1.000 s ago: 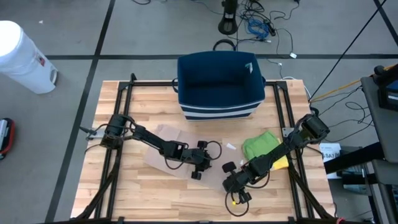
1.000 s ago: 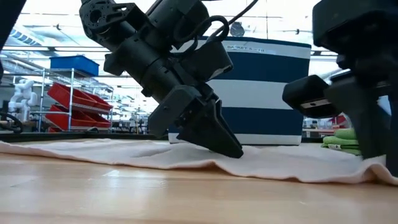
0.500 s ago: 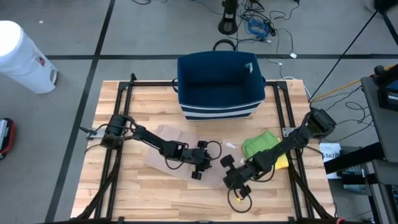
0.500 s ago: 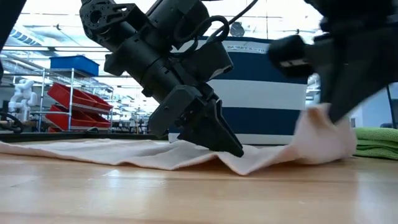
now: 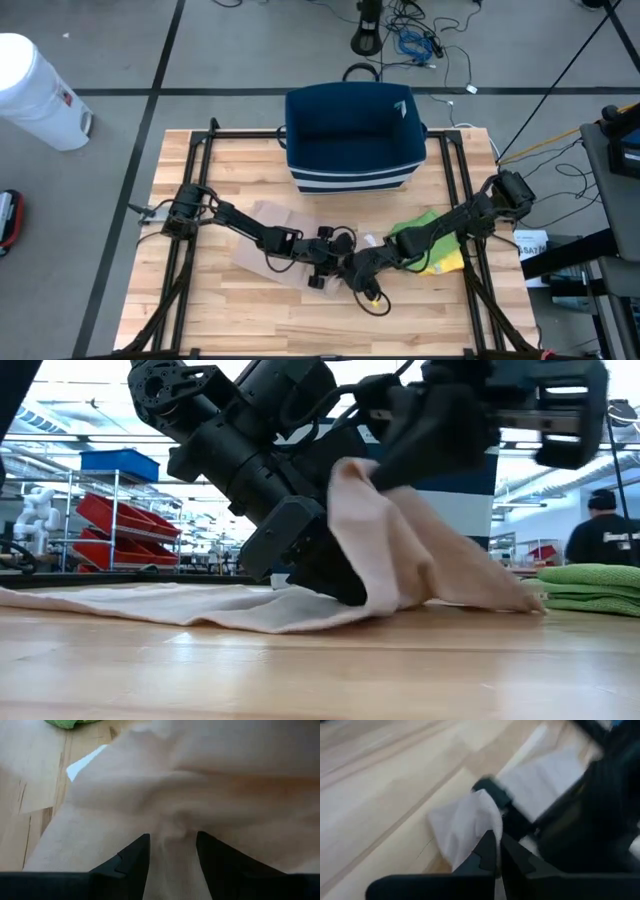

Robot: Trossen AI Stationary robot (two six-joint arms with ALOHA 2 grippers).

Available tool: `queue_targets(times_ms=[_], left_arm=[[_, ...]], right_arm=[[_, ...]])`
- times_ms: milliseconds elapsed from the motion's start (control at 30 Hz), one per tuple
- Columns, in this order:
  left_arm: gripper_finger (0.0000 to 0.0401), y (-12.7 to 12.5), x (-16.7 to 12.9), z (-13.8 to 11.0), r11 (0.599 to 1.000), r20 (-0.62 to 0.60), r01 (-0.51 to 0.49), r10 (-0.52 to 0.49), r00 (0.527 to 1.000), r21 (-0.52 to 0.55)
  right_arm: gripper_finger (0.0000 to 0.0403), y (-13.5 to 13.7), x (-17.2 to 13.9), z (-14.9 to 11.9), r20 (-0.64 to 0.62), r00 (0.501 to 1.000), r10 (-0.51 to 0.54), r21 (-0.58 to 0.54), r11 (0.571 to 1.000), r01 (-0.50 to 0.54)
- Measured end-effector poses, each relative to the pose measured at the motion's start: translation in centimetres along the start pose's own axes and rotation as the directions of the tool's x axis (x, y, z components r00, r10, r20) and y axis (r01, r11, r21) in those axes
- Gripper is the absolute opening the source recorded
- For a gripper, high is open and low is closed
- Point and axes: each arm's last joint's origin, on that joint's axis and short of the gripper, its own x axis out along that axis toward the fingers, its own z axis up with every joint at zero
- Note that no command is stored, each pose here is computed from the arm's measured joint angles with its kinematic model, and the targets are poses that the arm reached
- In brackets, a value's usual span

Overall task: Fold towel
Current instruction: Fold the light brown towel

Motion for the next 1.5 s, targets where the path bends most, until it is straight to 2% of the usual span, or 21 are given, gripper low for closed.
queue_targets(times_ms=[133,233,433,533,767,900,1000,1200,1300,1500], left_arm=[[0.0172,0.0,0.0,-0.1,1.0,-0.003,-0.014,0.014,1.0,0.002],[0.0172,0.0,-0.1,-0.4,0.996,-0.04,-0.086,0.086,0.996,0.009],[0.0172,0.2,-0.8,-0.5,0.987,-0.102,-0.159,0.161,0.982,0.032],[0.0172,0.4,-1.6,-0.3,0.98,-0.125,-0.192,0.196,0.972,0.045],[0.0172,0.3,-4.1,1.6,0.965,-0.095,-0.246,0.254,0.962,0.09],[0.0172,0.2,-5.6,1.9,0.949,-0.139,-0.287,0.305,0.942,0.133],[0.0172,0.1,-6.6,1.4,0.939,-0.22,-0.304,0.335,0.916,0.164],[0.0172,-0.4,-7.8,-1.1,0.938,-0.458,-0.304,0.347,0.818,0.167],[0.0172,-0.7,-8.3,-1.7,0.93,-0.512,-0.332,0.364,0.778,0.156],[0.0172,-1.2,-8.3,-1.5,0.928,-0.492,-0.345,0.367,0.789,0.14]], right_arm=[[0.0002,-0.6,1.2,-0.1,0.066,0.998,0.0,-0.048,0.999,0.003],[0.0002,-0.6,1.4,-0.3,0.054,0.999,0.007,-0.065,0.998,-0.003],[0.0015,-0.4,1.6,-0.4,0.047,0.999,0.015,-0.06,0.998,-0.012],[0.0015,-0.3,1.6,-0.4,0.037,0.999,-0.008,-0.055,0.998,0.011],[0.0009,-0.1,1.7,-0.5,0.009,1.0,-0.016,-0.06,0.998,0.016],[0.0009,-0.1,1.7,-0.5,0.016,1.0,-0.023,-0.06,0.998,0.024],[0.0009,-0.4,1.7,-0.4,0.029,0.999,-0.031,-0.064,0.997,0.033],[0.0009,-1.3,1.8,-0.8,0.021,0.999,-0.05,-0.07,0.996,0.052],[0.0009,-1.8,1.9,-1.1,0.016,0.998,-0.058,-0.081,0.995,0.059],[0.0009,-3.1,2.5,-1.6,0.074,0.997,-0.021,-0.082,0.996,0.027]])
